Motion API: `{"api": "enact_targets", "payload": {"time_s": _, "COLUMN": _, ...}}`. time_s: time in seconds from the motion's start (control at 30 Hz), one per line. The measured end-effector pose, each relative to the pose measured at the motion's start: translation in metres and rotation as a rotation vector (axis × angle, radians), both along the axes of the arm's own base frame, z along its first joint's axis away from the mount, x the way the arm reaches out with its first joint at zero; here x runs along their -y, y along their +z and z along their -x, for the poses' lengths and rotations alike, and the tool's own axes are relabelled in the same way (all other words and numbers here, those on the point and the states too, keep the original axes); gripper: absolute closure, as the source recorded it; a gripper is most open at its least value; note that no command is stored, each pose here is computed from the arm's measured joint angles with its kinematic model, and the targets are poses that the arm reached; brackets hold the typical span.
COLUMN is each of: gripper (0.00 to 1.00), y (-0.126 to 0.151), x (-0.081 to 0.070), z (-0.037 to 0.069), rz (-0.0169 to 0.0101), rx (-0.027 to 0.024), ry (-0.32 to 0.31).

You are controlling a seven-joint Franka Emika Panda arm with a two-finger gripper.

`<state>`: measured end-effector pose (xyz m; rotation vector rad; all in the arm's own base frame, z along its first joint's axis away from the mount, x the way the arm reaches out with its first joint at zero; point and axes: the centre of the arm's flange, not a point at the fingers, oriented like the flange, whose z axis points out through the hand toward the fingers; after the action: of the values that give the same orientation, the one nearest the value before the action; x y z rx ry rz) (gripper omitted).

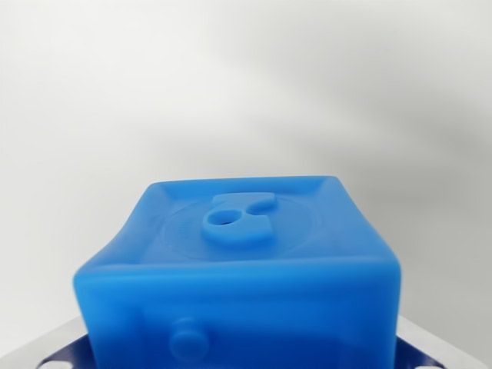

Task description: Stack cube

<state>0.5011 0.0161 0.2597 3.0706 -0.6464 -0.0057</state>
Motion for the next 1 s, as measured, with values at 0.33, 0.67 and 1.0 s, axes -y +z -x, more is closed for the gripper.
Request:
{"api": "enact_targets", "payload": {"time_s": 0.33, "gripper": 1.0, "y": 0.006, "x": 0.013, "z": 0.015, "rz": 0.0002, "rx": 0.0, "ry": -0.015}}
{"api": "enact_targets", "payload": {"time_s": 0.67, "gripper": 1.0, "y": 0.011, "x": 0.025, "z": 0.028, "rz": 0.0, "rx": 0.0022, "ry": -0.029}}
{"api": "enact_targets", "payload": {"time_s": 1.0, "gripper": 1.0, "y": 0.017, "x": 0.038, "z": 0.042, "rz": 0.0004, "rx": 0.0047, "ry": -0.044}}
